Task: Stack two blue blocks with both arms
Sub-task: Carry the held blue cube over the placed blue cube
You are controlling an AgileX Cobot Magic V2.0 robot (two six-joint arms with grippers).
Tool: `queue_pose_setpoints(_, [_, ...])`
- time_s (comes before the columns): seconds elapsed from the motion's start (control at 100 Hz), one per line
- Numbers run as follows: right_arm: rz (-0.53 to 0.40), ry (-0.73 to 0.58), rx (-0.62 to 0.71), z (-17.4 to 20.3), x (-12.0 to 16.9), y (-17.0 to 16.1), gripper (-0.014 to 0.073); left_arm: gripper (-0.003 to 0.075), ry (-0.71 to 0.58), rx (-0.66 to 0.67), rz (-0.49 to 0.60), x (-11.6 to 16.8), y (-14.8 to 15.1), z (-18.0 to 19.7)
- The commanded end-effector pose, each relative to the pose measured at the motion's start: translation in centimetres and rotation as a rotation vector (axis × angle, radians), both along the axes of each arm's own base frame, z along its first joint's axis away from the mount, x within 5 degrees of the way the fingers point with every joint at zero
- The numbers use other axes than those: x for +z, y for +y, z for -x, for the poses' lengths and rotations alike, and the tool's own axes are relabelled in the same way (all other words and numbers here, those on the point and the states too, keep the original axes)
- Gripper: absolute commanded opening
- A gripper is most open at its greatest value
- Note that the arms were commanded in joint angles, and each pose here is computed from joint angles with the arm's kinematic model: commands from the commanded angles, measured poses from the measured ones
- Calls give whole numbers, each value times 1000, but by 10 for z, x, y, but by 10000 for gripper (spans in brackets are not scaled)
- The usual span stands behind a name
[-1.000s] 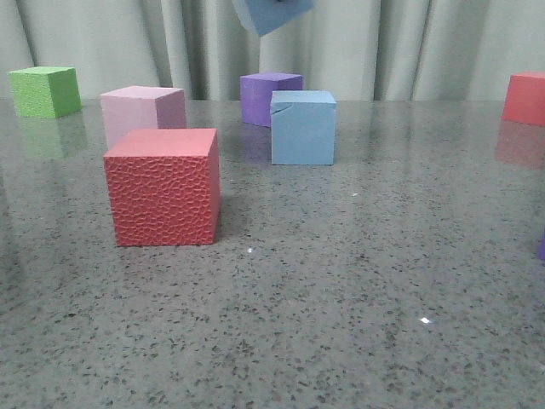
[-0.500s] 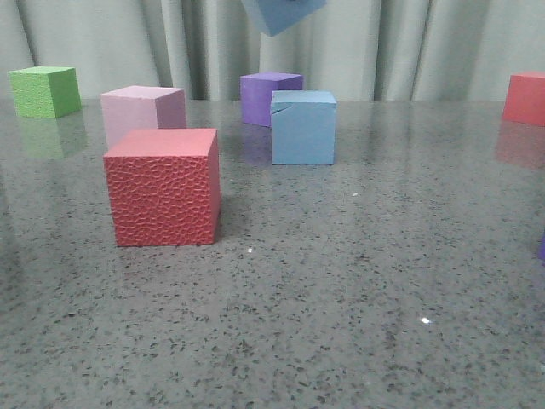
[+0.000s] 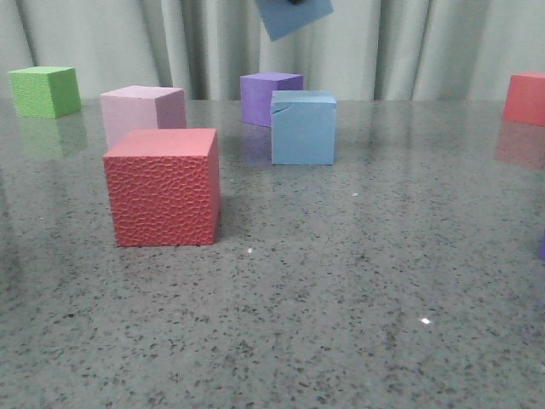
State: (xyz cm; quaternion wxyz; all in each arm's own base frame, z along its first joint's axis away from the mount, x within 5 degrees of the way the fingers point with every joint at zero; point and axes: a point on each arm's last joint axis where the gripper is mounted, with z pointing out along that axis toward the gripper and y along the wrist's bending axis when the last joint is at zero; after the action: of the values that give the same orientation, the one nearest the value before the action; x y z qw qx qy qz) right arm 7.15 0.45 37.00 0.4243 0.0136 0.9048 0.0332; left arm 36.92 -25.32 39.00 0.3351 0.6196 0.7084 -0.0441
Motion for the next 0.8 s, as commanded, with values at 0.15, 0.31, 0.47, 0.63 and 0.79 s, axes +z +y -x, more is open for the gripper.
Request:
queue_pose_setpoints(0.15, [2, -71, 3, -3, 10, 0, 655, 232, -77, -27, 68, 26, 0, 10])
queue_pose_setpoints(0.31, [2, -67, 3, -3, 10, 0, 655, 232, -50, -25, 41, 12, -4, 3])
queue_pose_setpoints(0.47, [2, -65, 3, -2, 10, 0, 655, 232, -45, -30, 33, 7, -5, 0])
queue_pose_setpoints(0.63, [2, -68, 3, -3, 10, 0, 655, 232, -54, -45, 24, 7, -6, 0])
queue_pose_setpoints(0.79, [2, -68, 3, -3, 10, 0, 655, 233, -70, -70, 21, 7, -6, 0])
